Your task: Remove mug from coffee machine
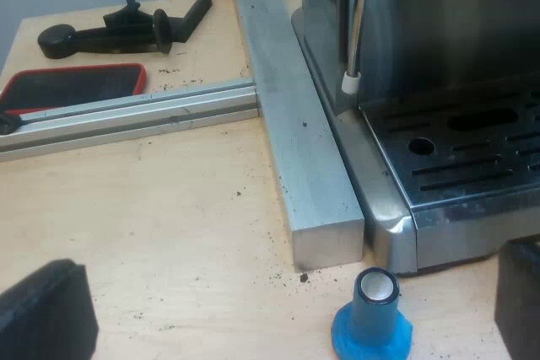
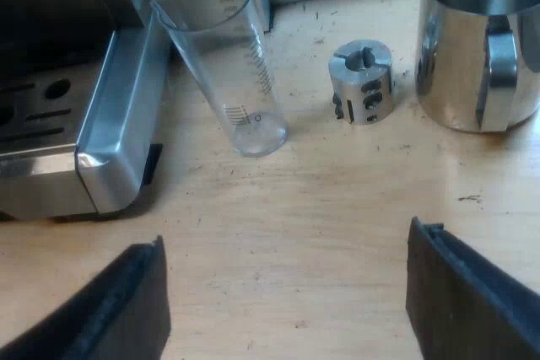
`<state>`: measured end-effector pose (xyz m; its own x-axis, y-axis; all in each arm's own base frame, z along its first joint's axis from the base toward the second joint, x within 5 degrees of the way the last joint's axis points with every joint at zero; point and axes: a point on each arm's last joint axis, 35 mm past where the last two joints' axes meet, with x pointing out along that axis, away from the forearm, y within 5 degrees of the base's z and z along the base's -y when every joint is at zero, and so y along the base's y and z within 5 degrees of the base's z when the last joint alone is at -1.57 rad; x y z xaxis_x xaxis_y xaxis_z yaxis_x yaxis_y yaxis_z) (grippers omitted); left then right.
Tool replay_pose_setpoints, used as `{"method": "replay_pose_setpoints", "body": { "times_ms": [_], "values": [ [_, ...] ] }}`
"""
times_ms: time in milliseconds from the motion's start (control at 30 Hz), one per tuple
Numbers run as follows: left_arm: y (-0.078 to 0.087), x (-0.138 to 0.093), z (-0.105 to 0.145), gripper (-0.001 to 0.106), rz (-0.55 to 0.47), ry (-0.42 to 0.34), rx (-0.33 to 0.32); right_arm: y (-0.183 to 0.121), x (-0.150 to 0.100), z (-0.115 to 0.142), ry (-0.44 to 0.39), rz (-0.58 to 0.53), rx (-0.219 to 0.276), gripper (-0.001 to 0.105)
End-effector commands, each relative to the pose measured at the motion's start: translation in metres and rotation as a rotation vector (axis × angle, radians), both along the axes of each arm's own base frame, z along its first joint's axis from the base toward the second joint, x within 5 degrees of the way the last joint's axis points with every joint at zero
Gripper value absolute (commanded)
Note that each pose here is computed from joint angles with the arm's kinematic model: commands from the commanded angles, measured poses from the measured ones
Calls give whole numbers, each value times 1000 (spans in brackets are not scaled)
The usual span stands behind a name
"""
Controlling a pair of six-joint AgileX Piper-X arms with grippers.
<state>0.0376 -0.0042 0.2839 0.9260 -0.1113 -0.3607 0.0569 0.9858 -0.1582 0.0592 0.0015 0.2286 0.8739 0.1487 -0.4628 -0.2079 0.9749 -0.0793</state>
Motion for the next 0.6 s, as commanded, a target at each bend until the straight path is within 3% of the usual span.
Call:
{"method": "replay_pose_setpoints", "body": {
  "times_ms": [33, 600],
  "values": [
    [0, 2, 0, 99, -2, 7, -12, 0, 0, 2, -7, 1, -4, 62],
    [-1, 2, 1, 99, -13, 5, -14, 0, 0, 2, -7, 1, -4, 62]
  ]
}}
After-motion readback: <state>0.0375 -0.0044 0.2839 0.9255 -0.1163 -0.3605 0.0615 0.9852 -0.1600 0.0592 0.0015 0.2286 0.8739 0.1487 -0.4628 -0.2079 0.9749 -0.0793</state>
